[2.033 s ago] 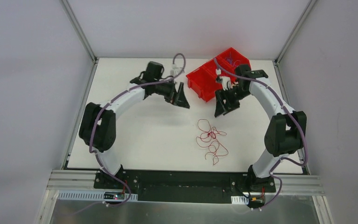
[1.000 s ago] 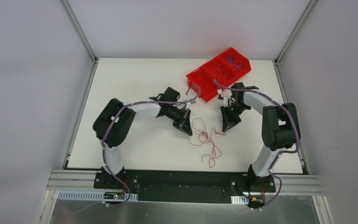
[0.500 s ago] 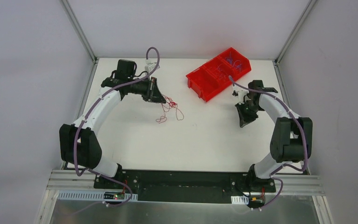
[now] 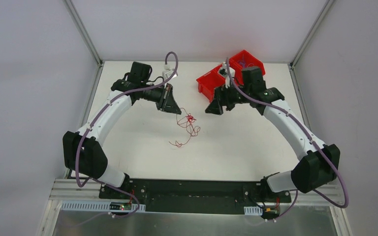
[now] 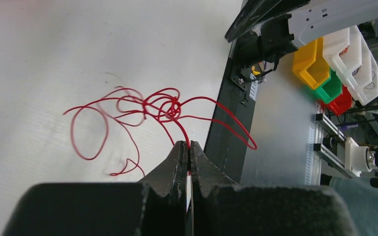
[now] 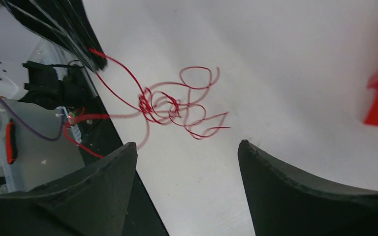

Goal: Untangle the cables

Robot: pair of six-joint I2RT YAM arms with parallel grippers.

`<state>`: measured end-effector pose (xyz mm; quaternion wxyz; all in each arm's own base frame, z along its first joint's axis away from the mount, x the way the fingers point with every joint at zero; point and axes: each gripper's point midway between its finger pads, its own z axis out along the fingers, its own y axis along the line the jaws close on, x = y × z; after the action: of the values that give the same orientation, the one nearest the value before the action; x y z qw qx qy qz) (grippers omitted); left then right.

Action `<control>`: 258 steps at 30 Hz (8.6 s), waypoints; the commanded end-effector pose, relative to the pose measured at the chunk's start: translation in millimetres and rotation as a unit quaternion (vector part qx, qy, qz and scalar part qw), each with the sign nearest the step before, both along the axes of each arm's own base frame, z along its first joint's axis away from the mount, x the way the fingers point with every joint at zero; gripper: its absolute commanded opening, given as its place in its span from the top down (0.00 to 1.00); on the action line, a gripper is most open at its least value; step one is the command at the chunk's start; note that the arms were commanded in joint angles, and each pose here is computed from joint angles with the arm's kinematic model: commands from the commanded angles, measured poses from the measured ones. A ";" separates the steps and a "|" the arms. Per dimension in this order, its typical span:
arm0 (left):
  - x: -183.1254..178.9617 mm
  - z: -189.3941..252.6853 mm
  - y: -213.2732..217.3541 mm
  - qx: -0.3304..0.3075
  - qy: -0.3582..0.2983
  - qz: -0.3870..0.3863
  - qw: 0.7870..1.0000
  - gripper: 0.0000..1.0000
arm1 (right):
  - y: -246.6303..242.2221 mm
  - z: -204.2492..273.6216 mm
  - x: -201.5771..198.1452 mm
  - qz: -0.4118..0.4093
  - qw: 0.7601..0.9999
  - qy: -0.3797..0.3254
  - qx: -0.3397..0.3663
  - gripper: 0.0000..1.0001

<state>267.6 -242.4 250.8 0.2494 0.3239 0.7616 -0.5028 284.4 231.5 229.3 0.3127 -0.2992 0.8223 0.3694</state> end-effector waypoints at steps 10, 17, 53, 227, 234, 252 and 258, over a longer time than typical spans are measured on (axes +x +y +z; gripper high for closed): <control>-18.9 38.1 -32.4 -0.014 -0.079 -0.062 0.995 1.00 | 84.5 -9.6 -10.7 0.069 0.996 0.029 0.045 0.36; -21.5 43.1 -32.0 -0.019 -0.078 -0.062 0.995 1.00 | 71.9 -23.0 -21.7 0.077 0.996 0.002 0.034 0.36; -18.8 155.5 -12.1 -0.114 -0.101 -0.042 0.987 1.00 | 34.1 -75.3 -3.3 0.076 0.996 -0.030 -0.043 0.85; 38.7 -202.4 -7.4 0.071 0.379 0.158 0.909 1.00 | 124.4 -168.4 -52.3 0.118 0.979 0.027 -0.164 0.16; 37.8 -203.8 -7.7 0.070 0.387 0.158 0.906 1.00 | 116.4 -204.2 -49.8 0.108 0.970 0.021 -0.217 0.28; 57.7 -144.0 -2.7 0.023 0.317 0.157 0.935 0.71 | 96.2 -97.3 -11.7 0.096 0.988 -0.010 -0.121 1.00; 89.9 -79.0 25.5 -0.016 0.225 0.205 0.952 0.22 | 69.2 -38.6 33.9 0.045 0.992 -0.062 -0.097 1.00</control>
<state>328.0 -235.8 101.2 0.0645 0.0080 0.8611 -0.5043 301.9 310.4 132.4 0.2608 -0.3875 0.8413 0.2720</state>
